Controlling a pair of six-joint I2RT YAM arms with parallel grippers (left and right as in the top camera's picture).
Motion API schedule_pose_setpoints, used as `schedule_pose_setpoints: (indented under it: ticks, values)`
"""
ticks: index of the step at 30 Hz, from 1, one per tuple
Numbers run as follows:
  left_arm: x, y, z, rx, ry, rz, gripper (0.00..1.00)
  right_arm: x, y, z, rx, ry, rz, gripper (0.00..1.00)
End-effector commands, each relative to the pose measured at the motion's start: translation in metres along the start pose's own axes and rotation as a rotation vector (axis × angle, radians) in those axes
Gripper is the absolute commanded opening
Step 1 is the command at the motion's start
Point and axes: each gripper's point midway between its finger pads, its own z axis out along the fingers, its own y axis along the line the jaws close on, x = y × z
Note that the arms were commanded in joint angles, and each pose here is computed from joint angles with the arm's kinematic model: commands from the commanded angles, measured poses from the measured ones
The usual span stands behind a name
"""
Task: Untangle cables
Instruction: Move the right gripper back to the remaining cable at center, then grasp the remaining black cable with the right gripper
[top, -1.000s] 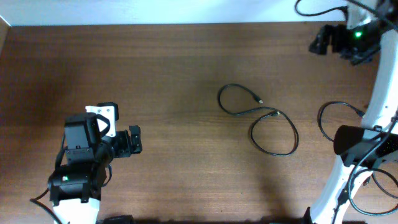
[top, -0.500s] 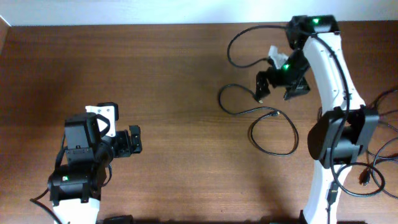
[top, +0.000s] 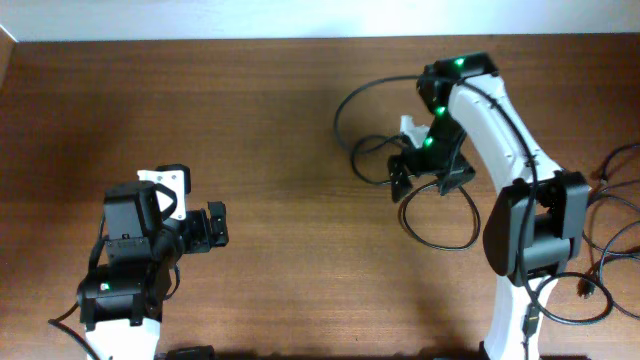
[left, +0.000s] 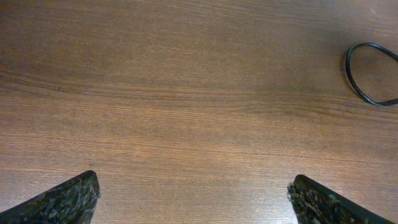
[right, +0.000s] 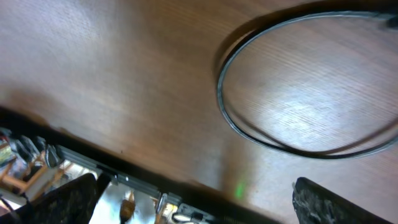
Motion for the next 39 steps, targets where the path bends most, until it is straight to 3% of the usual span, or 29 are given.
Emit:
schedule_pose_setpoints:
  ticks: [1,9,16,26,32,34,37,39]
  values:
    - [-0.003,-0.003,-0.002,0.013,-0.009,-0.010,0.99,0.014,0.011,0.010,0.028,0.014,-0.030,0.99]
    - [-0.003,-0.003,-0.002,0.013,-0.009,-0.010,0.99,0.043,0.004,0.035,0.065,-0.100,-0.052,0.99]
    - [-0.003,-0.003,-0.002,0.013,-0.009,-0.009,0.99,0.037,-0.010,0.088,0.053,-0.118,-0.021,0.99]
    - [-0.003,-0.003,-0.002,0.013,-0.009,-0.010,0.99,-0.017,-0.013,0.081,0.073,-0.338,-0.079,0.99]
    - [-0.003,-0.003,-0.002,0.013,-0.009,-0.010,0.99,-0.004,-0.017,0.100,0.070,-0.292,-0.070,0.99]
    - [-0.003,-0.003,-0.002,0.013,-0.009,-0.010,0.99,0.007,-0.020,0.114,0.067,-0.256,-0.060,0.88]
    - [-0.003,-0.003,-0.002,0.013,-0.009,-0.010,0.99,0.008,-0.023,0.122,0.068,-0.259,-0.061,0.83]
    - [-0.003,-0.003,-0.002,0.013,-0.009,-0.010,0.99,0.002,-0.024,0.124,0.070,-0.291,-0.069,0.60]
